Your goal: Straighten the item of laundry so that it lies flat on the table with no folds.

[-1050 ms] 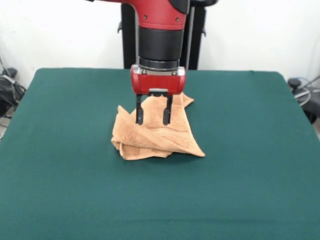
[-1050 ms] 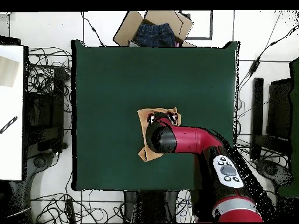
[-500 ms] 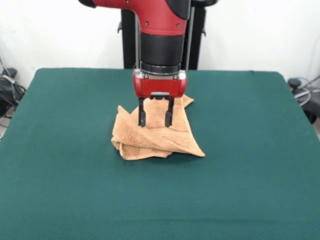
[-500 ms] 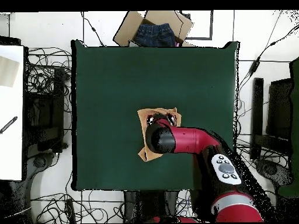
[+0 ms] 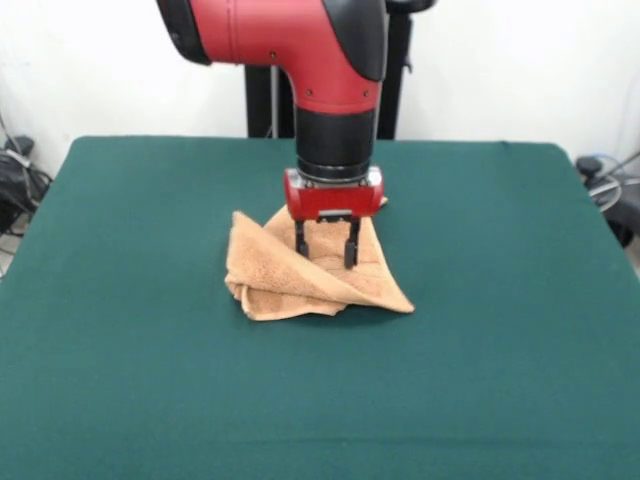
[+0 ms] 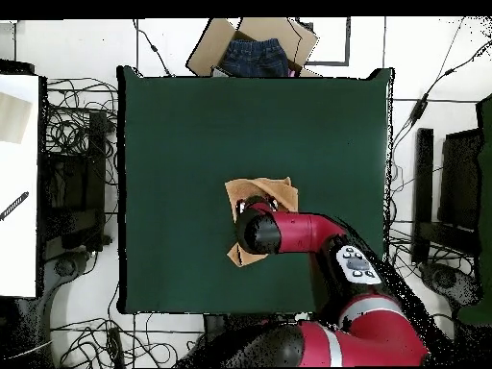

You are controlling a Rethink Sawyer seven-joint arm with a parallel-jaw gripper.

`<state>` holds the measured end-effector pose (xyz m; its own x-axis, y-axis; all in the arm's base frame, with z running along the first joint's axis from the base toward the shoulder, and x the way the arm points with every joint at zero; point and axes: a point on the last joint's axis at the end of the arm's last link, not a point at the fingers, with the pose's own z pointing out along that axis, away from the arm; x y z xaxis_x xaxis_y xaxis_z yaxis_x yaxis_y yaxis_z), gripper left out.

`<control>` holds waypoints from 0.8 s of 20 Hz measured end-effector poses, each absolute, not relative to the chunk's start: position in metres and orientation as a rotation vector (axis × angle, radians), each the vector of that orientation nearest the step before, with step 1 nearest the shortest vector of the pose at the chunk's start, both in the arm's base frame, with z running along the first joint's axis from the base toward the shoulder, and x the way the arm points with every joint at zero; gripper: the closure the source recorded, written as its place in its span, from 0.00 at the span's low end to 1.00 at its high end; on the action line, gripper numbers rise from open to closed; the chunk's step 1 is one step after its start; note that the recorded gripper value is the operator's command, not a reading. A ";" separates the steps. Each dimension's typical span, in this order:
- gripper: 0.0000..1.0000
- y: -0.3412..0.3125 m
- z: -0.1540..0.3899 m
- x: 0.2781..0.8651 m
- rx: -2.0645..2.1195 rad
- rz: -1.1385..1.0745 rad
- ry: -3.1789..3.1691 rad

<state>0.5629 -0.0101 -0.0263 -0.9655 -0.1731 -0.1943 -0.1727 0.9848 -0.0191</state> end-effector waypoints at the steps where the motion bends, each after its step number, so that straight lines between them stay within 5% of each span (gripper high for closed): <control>1: 0.00 -0.008 -0.032 0.561 -0.261 0.004 2.940; 16: 0.00 -0.006 -0.038 0.567 -0.263 0.007 2.936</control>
<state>0.5667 -0.0062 -0.0378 -0.9655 -0.1757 -0.1922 -0.1766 0.9842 -0.0125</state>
